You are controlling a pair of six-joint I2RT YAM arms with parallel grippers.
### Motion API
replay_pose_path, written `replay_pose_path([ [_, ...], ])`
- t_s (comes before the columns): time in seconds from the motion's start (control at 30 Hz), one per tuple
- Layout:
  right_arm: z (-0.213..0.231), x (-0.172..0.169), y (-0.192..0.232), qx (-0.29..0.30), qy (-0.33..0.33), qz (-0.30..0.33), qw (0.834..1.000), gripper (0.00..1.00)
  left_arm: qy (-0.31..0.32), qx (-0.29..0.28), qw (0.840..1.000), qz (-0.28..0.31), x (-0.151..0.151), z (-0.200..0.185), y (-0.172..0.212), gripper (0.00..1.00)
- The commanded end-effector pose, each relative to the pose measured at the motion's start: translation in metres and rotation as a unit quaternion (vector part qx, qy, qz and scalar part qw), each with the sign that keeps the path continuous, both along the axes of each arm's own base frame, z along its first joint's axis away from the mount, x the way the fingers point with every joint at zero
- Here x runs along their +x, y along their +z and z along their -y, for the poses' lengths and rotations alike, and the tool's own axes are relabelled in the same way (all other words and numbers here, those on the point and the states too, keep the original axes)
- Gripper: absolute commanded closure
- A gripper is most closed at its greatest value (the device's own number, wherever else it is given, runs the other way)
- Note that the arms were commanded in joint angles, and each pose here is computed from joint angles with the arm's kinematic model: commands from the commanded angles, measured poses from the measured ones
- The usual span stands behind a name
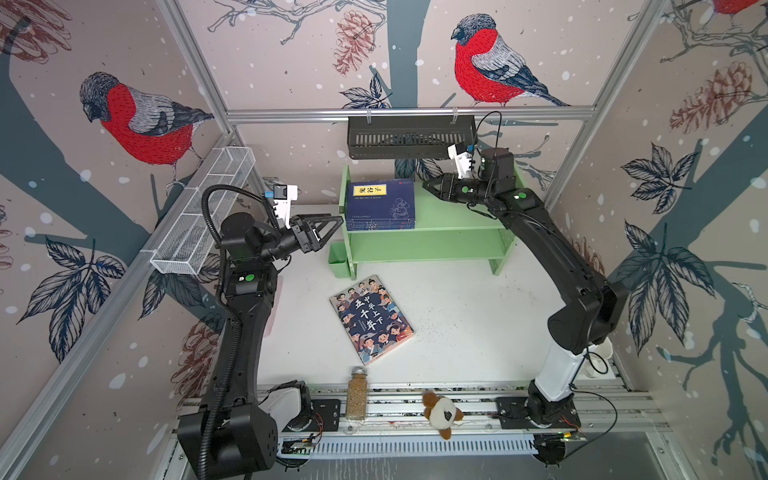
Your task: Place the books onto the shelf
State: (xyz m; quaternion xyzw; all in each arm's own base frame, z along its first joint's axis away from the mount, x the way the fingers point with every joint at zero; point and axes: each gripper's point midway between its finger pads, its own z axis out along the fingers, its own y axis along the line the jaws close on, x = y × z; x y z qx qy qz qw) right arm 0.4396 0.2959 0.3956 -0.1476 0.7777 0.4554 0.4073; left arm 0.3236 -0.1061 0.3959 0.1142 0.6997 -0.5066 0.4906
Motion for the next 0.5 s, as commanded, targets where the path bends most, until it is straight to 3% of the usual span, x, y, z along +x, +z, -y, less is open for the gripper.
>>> replay_pose_path([
  [0.0, -0.007, -0.013, 0.013, 0.012, 0.021, 0.027, 0.999, 0.8, 0.053, 0.037, 0.996, -0.059, 0.011, -0.012, -0.039, 0.03],
  [0.17, -0.022, -0.028, 0.003, 0.021, 0.055, 0.021, 0.998, 0.96, 0.06, 0.041, 0.994, -0.084, 0.01, -0.014, -0.063, 0.03],
  [0.47, -0.038, -0.028, -0.004, 0.024, 0.079, 0.018, 0.996, 0.98, 0.063, 0.032, 0.994, -0.085, 0.004, -0.013, -0.073, 0.03],
])
